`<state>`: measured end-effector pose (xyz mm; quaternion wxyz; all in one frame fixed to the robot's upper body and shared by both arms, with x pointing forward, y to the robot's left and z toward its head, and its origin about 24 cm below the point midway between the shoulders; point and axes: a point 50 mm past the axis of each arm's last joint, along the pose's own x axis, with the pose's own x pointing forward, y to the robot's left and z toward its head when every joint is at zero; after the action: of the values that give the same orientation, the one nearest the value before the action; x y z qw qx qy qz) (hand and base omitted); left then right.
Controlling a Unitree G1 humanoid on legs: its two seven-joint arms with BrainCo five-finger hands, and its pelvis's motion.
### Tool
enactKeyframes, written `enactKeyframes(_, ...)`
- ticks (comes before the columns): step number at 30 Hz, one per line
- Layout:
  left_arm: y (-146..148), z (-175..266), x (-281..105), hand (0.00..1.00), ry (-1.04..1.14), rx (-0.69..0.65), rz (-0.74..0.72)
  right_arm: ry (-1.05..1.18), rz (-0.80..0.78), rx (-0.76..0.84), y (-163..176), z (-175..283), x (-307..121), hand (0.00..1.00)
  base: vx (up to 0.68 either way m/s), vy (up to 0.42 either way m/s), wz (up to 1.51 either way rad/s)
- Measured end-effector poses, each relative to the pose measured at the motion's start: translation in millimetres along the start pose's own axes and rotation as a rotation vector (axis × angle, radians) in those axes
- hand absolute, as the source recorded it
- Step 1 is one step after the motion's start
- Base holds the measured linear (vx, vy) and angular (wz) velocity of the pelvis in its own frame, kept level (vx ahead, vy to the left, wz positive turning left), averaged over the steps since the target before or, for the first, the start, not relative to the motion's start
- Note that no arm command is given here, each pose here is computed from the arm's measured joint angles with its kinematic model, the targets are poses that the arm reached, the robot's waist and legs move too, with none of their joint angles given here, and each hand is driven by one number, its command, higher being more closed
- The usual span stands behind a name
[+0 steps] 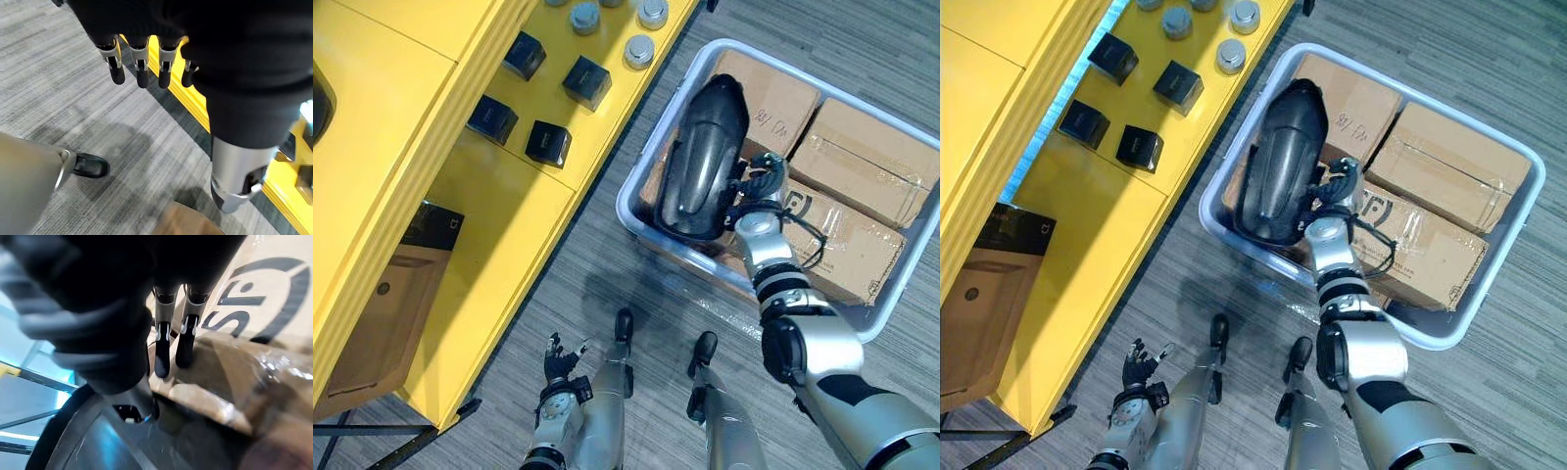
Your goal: Walk over and take plastic housings, then place them on the shelf
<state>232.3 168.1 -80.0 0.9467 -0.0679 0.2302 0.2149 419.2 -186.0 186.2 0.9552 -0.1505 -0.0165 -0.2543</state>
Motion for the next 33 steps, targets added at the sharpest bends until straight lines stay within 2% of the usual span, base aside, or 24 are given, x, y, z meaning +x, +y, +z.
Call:
enactKeyframes(3,0.7,1.5,1.1,0.0,0.001,-0.016,0.001,0.04,0.019,-0.043,-4.6,-3.1,4.4,1.0,0.04,0.018,0.04)
enactKeyframes(10,-4.0,11.4,2.4,0.0,-0.03,-0.029,-0.024,0.112,0.027,-0.034,-17.7,-8.8,11.9,1.0,0.02,0.029,0.07)
enactKeyframes(19,-24.3,96.8,-15.8,0.0,-0.388,-0.205,-0.133,-0.171,-0.05,-0.2,-36.0,-1.9,-0.3,1.0,0.0,0.026,-0.07)
enactKeyframes(23,-49.8,141.1,-20.4,0.0,-0.518,-0.263,-0.214,-0.246,-0.088,-0.238,-39.7,2.6,-6.8,1.0,-0.02,0.007,-0.21)
enactKeyframes(25,-69.9,165.9,-24.9,0.0,-0.571,-0.302,-0.29,-0.284,-0.095,-0.234,-38.5,10.2,-9.4,1.0,-0.03,0.003,-0.18)
enactKeyframes(27,-98.5,195.0,-36.4,0.0,-0.617,-0.372,-0.424,-0.344,-0.089,-0.229,-32.3,22.2,-15.2,1.0,-0.02,0.014,-0.16)
enactKeyframes(33,-153.9,220.0,-53.5,0.0,-0.513,-0.517,-0.688,-0.427,-0.051,-0.143,-3.9,43.6,-36.1,1.0,-0.01,0.035,-0.14)
